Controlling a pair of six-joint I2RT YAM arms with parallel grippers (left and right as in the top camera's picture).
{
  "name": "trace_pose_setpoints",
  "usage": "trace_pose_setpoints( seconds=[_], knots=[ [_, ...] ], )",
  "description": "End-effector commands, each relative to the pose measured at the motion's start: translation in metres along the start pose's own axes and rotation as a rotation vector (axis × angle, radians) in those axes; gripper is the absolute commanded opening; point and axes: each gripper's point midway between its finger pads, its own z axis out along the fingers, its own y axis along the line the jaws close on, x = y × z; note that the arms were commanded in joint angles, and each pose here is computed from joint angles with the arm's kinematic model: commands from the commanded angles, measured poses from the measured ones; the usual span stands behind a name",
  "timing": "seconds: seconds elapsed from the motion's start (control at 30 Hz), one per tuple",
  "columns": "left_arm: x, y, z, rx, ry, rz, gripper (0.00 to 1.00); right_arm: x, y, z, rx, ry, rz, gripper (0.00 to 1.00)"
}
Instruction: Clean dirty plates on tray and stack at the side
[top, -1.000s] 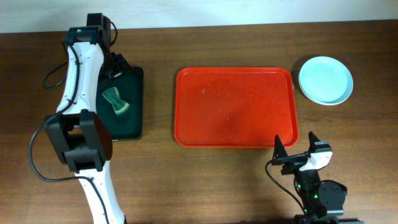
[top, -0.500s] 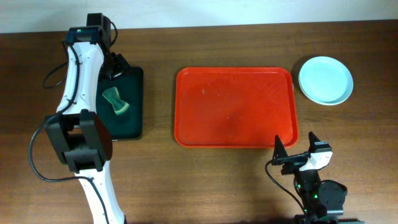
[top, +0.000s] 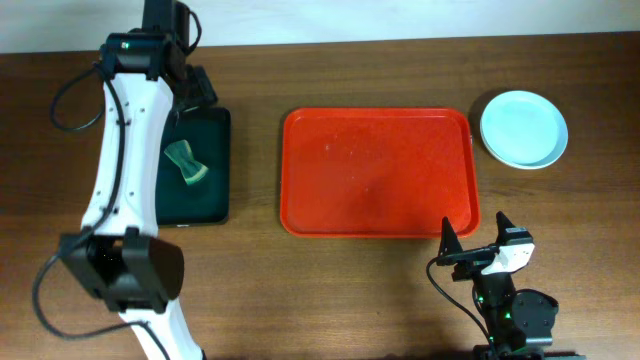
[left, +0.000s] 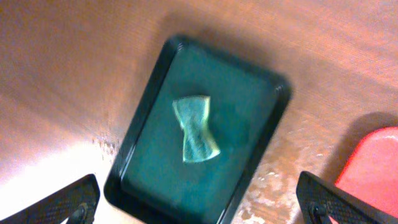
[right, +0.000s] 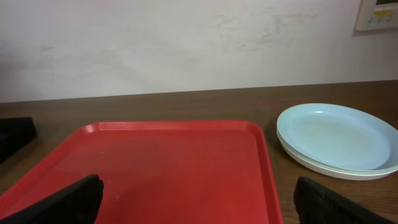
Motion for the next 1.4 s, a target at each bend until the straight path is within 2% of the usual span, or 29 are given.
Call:
trace_pose_setpoints(
  seconds=[0.0,0.17,0.23,0.33,0.5,0.7,0.8,0.93,1.0,1.23,1.33,1.37],
  knots=[
    [-0.009,0.017,-0.037,0.000,-0.115,0.032,0.99,0.003,-0.001,0.000,0.006,0.002,0.004,0.98],
    [0.025,0.030,-0.031,0.029,-0.184,0.005,0.99,0.003,-0.001,0.000,0.006,0.002,0.004,0.98],
    [0.049,0.039,-0.027,0.072,-0.271,-0.030,0.99,0.003,-0.001,0.000,0.006,0.002,0.004,0.98],
    [0.080,0.055,-0.035,0.145,-0.428,-0.090,0.99,0.003,-0.001,0.000,0.006,0.002,0.004,0.98],
    [0.134,0.097,-0.082,0.294,-0.775,-0.227,0.99,0.003,-0.001,0.000,0.006,0.002,0.004,0.98],
    [0.172,0.108,-0.076,0.359,-0.861,-0.257,0.99,0.003,-0.001,0.000,0.006,0.002,0.004,0.98],
    [0.175,0.106,-0.072,0.340,-0.894,-0.185,0.99,0.003,-0.001,0.000,0.006,0.002,0.004,0.98],
    [0.170,0.077,-0.087,0.387,-1.141,0.109,0.99,0.003,-0.001,0.000,0.006,0.002,0.004,0.98],
    [0.175,0.071,-0.089,0.426,-1.229,0.150,0.99,0.003,-0.001,0.000,0.006,0.002,0.004,0.98],
    [0.188,0.070,-0.075,0.445,-1.280,0.157,0.99,0.003,-0.001,0.000,0.006,0.002,0.004,0.98],
    [0.194,0.062,-0.068,0.461,-1.246,0.200,0.99,0.003,-0.001,0.000,0.006,0.002,0.004,0.98],
    [0.201,0.052,-0.062,0.470,-1.223,0.293,0.99,0.003,-0.001,0.000,0.006,0.002,0.004,0.98]
  ],
)
